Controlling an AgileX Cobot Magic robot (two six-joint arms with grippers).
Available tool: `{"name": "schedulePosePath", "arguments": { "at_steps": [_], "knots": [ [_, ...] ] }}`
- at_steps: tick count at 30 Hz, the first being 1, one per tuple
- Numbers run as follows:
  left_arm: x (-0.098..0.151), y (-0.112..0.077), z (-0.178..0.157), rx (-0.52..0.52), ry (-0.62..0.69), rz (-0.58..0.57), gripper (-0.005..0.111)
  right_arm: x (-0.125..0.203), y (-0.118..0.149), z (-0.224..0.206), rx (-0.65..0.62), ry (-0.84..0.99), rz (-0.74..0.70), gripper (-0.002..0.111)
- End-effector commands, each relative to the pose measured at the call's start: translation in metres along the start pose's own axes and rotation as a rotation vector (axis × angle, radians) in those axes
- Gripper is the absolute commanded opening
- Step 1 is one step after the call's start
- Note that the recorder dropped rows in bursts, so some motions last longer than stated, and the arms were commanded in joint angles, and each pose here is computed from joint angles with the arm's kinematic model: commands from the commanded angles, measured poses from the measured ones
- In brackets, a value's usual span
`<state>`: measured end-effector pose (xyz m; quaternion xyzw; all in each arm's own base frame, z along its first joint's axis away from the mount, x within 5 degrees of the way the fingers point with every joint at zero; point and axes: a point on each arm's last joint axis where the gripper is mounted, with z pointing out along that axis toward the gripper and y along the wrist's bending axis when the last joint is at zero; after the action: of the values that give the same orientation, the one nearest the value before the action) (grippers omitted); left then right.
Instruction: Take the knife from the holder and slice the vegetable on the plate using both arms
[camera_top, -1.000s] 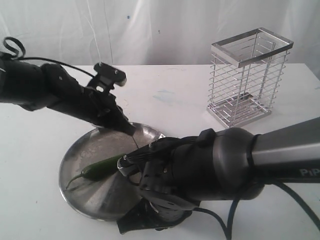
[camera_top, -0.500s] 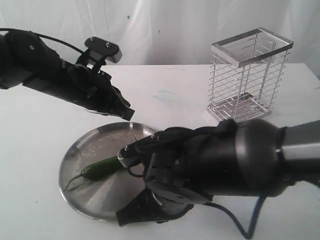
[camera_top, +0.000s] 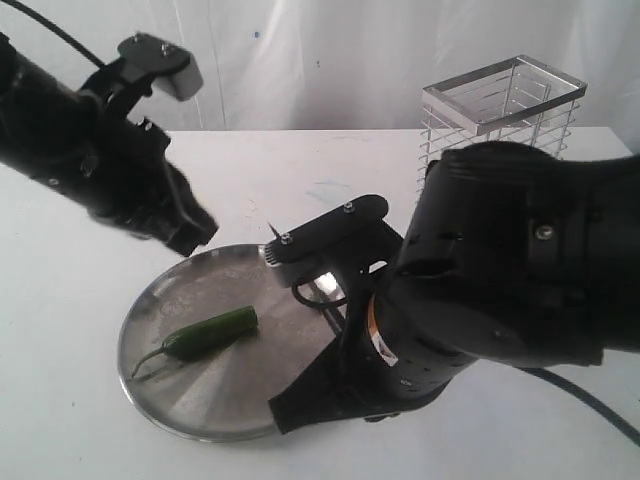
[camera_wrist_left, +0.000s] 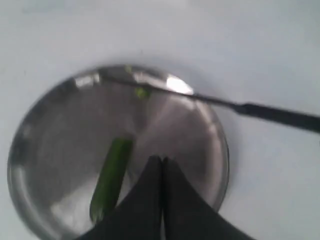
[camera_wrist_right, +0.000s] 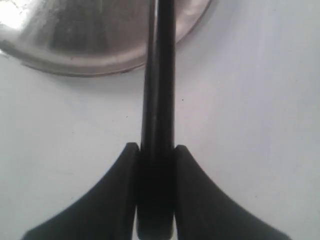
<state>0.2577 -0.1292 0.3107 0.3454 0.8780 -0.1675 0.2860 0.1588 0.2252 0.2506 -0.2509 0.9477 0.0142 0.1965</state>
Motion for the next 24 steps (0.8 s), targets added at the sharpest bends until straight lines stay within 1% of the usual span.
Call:
{"name": "schedulePosePath", "arguments": {
  "at_steps": [1, 2, 3, 5, 7, 9, 13, 18, 24],
  "knots": [
    [0.034, 0.013, -0.008, -0.163, 0.376, -0.11, 0.0, -0.001, 0.006, -0.003, -0.088, -0.023, 0.011, 0.0],
    [0.036, 0.015, -0.009, -0.191, 0.395, -0.121, 0.0, -0.003, 0.008, -0.003, -0.109, -0.041, 0.015, 0.0],
    [0.036, 0.015, -0.009, -0.186, 0.391, -0.124, 0.0, -0.003, 0.009, -0.003, -0.117, -0.045, 0.019, 0.0],
    [0.033, 0.013, -0.004, -0.168, 0.332, -0.133, 0.0, -0.004, 0.01, -0.003, -0.126, -0.051, 0.022, 0.0],
    [0.036, 0.016, 0.007, -0.173, 0.279, -0.112, 0.0, -0.003, 0.011, -0.002, -0.13, -0.042, 0.029, 0.0],
    [0.042, 0.019, 0.023, -0.182, 0.241, -0.121, 0.0, -0.002, 0.014, 0.003, -0.135, -0.012, 0.039, 0.0],
    [0.039, 0.024, 0.039, -0.187, 0.151, -0.094, 0.0, 0.002, 0.025, 0.019, -0.192, 0.063, -0.006, 0.0],
    [0.03, 0.027, 0.04, -0.214, 0.04, -0.102, 0.0, 0.0, 0.033, 0.035, -0.206, 0.074, 0.007, 0.0],
    [0.027, 0.029, 0.04, -0.224, 0.01, -0.103, 0.0, 0.001, 0.036, 0.054, -0.165, 0.116, 0.01, 0.0]
  ]
}}
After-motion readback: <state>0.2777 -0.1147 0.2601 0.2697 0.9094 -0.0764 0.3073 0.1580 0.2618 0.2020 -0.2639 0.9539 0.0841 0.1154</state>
